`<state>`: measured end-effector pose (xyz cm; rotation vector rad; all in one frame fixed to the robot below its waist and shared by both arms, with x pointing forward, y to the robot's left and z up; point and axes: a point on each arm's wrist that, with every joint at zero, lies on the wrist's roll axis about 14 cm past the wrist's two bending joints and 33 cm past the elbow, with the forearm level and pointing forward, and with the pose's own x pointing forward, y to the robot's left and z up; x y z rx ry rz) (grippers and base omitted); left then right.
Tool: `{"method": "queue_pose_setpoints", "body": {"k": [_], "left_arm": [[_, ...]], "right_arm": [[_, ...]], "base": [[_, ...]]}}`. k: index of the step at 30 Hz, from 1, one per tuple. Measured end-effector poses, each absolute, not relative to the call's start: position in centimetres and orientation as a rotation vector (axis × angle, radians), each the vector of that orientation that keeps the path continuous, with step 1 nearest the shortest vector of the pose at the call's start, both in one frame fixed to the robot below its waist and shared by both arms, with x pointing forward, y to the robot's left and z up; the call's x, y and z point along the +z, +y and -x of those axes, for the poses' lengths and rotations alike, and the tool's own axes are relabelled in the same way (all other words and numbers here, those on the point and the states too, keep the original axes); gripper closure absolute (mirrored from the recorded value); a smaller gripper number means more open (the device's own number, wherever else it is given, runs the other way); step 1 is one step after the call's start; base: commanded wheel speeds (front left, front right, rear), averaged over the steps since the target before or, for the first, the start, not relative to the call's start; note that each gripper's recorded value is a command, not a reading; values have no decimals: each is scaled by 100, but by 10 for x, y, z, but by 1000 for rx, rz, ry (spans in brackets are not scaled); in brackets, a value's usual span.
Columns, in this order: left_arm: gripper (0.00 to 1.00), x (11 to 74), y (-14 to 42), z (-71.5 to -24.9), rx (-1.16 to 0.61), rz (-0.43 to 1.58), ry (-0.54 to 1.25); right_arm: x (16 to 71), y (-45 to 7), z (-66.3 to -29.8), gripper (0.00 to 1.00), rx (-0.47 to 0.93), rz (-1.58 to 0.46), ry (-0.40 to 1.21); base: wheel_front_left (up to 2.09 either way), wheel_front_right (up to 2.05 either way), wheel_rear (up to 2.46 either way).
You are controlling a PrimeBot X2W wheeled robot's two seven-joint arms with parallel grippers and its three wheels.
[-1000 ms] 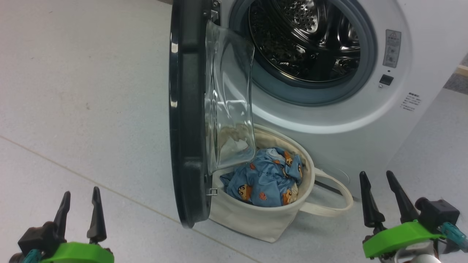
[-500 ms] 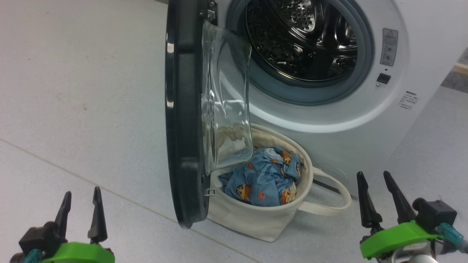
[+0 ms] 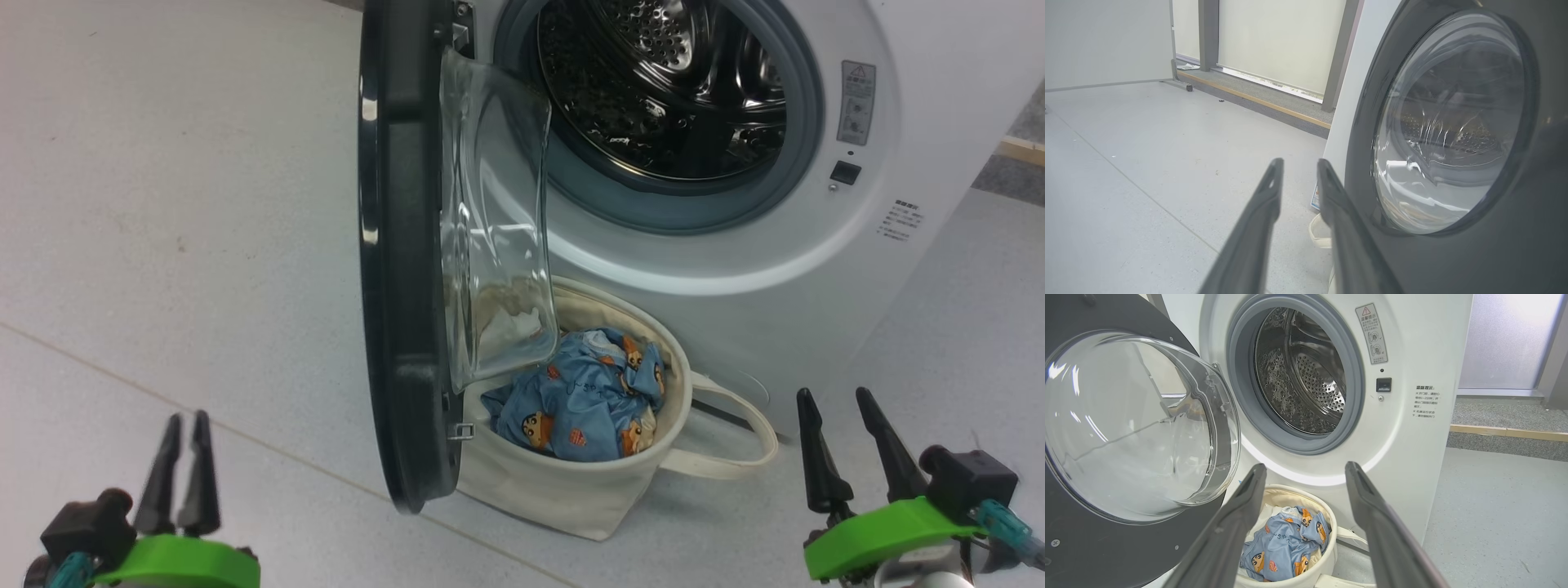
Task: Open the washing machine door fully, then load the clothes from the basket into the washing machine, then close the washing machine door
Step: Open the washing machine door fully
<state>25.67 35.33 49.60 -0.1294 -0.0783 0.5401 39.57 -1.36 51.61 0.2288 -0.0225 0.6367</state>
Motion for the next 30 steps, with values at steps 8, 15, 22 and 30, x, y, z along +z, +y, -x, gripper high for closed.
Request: {"method": "queue_pose_setpoints", "body": {"k": [8,15,22,30], "left_arm": [[100,556,314,-285,377,154,-269],[100,625,255,-303,166,166,-472],[100,673,210,-302,24,161,-612],[100,574,174,-322,-29,191,-288]], "right_arm": [[516,-15,-396,0,630,-232,-22],[517,-19,-396,0,615,-243,-24],[517,-29,-395,0,588,-245,-28],[518,-38,-394,0,562,-252,-32]], "base": [[0,0,0],[0,0,0],[0,0,0],[0,0,0]]}}
